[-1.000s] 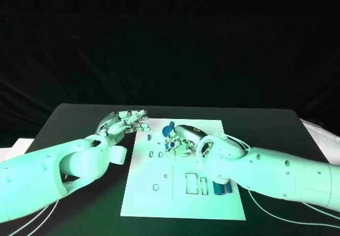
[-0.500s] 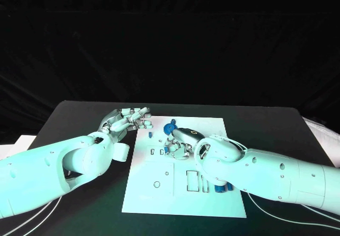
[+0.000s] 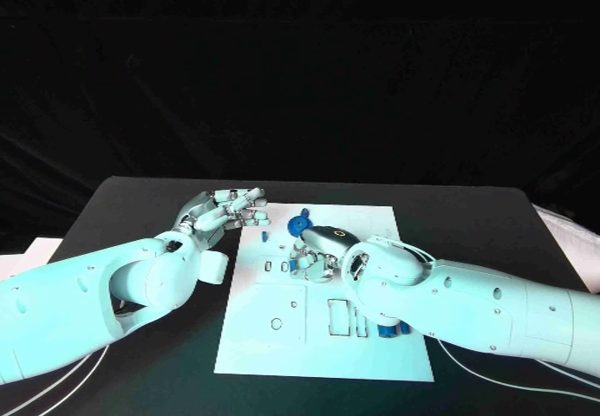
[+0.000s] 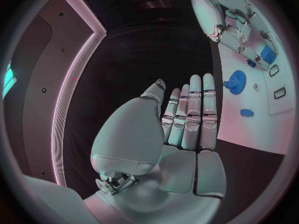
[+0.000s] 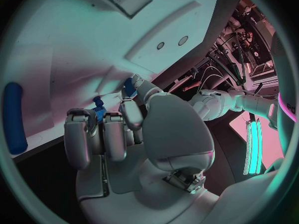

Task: Assemble the parts on the task board

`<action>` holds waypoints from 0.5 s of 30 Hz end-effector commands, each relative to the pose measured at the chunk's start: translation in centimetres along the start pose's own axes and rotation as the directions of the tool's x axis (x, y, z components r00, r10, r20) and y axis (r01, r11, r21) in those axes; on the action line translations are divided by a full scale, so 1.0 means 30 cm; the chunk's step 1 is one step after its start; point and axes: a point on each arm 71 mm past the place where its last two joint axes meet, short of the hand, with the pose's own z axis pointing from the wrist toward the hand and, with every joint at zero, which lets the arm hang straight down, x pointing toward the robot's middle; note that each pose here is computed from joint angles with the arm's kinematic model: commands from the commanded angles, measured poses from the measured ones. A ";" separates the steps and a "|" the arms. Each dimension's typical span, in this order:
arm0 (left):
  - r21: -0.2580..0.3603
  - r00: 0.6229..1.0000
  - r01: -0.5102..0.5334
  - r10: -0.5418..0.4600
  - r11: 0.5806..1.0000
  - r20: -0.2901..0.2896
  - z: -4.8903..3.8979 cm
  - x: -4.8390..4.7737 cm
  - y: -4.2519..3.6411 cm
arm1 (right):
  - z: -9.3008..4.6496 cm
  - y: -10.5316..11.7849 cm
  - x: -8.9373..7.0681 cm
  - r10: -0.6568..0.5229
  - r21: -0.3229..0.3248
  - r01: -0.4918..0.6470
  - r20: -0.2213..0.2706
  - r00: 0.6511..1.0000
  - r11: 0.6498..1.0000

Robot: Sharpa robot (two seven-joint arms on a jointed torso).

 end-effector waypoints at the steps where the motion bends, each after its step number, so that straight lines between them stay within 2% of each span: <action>1: 0.007 1.000 0.014 -0.014 1.000 -0.024 0.000 0.010 -0.002 | -0.003 -0.011 0.018 -0.051 0.018 0.052 -0.043 0.998 0.998; 15: 0.006 1.000 0.015 -0.015 1.000 -0.026 -0.001 0.010 -0.002 | -0.002 -0.017 0.017 -0.063 0.030 0.064 -0.037 0.997 0.997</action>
